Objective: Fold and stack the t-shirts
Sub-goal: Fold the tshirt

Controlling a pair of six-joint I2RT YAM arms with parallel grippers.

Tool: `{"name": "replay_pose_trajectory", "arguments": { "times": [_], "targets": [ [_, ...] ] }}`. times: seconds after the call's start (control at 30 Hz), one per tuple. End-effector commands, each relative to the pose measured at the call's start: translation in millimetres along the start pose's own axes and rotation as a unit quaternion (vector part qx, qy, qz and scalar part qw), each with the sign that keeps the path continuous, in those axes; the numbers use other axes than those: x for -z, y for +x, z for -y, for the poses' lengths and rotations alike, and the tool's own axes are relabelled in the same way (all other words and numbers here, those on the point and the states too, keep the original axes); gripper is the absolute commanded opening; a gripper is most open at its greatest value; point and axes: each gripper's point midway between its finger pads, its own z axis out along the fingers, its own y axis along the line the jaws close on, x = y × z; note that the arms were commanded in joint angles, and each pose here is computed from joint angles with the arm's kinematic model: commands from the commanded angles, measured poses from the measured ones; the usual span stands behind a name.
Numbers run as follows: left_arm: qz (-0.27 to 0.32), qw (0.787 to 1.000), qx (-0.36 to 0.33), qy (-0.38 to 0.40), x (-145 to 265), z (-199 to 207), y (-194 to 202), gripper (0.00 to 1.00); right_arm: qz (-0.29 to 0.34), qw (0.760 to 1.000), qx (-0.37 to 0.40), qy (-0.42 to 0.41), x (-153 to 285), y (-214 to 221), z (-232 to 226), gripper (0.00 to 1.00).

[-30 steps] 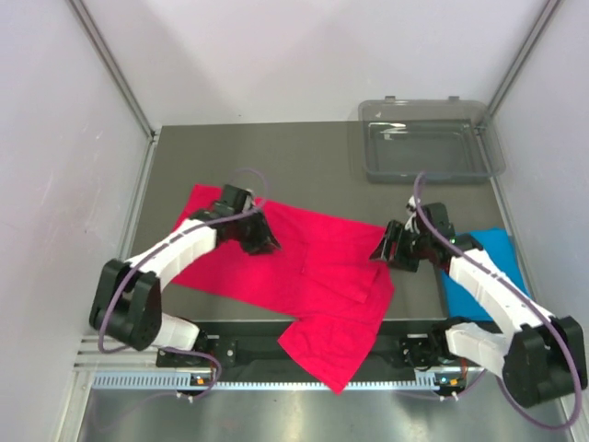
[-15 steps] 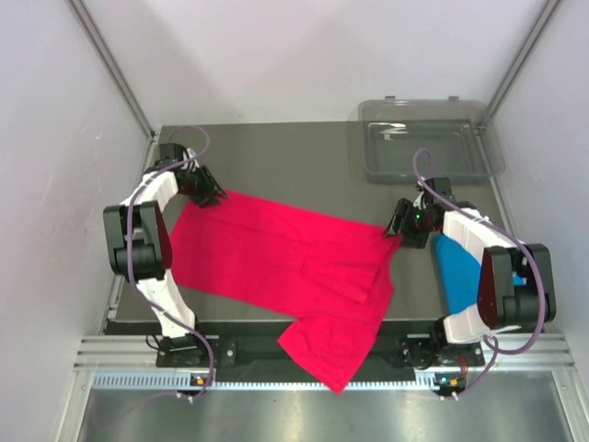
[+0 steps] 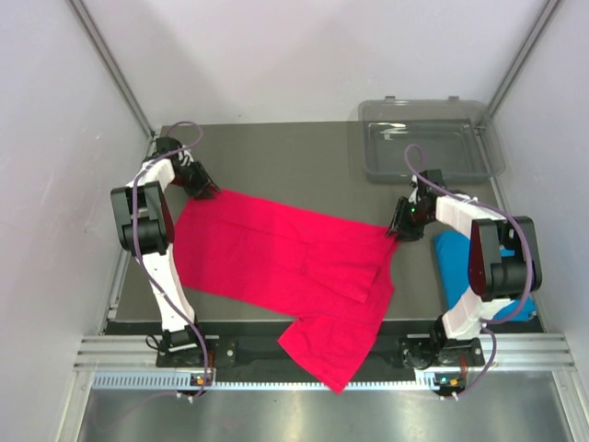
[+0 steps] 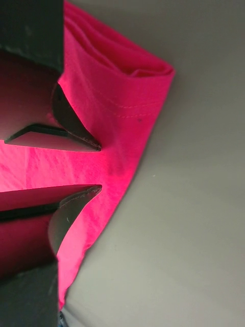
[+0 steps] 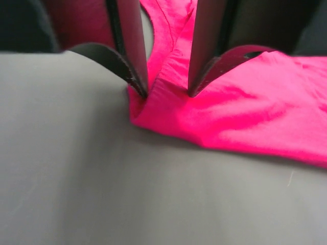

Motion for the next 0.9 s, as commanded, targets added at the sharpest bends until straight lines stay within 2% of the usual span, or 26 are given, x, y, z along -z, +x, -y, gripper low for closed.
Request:
{"name": "replay_pose_trajectory", "arguments": {
  "times": [0.0,0.07,0.2,0.4,0.63,0.77,0.8,0.87],
  "targets": [
    [-0.005,1.0,-0.01,-0.01,5,-6,-4,0.37,0.035,0.999,0.007,0.035,-4,-29,10,0.36],
    [-0.002,1.0,-0.009,-0.012,5,-9,-3,0.37,0.037,0.998,0.008,0.05,-4,-34,15,0.33],
    [-0.001,1.0,-0.007,0.001,8,-4,-3,0.36,0.035,0.998,0.023,0.045,2,-37,11,0.34],
    [0.053,0.998,-0.045,0.007,50,18,-20,0.37,0.055,0.998,0.042,0.013,31,-37,-6,0.41],
    [0.095,0.994,-0.056,0.005,75,4,-47,0.38,0.054,0.997,0.05,-0.014,39,-32,-16,0.52],
    [0.057,0.997,-0.039,0.016,63,-12,-55,0.35,0.054,0.997,0.058,-0.004,41,-37,-13,0.55],
    [0.039,0.998,-0.045,0.011,48,-21,-53,0.35,0.055,0.996,0.068,-0.007,40,-38,-13,0.56],
    [0.039,0.997,-0.059,0.007,48,-21,-64,0.35,0.051,0.996,0.071,-0.007,37,-40,-12,0.59]
  ]
}}
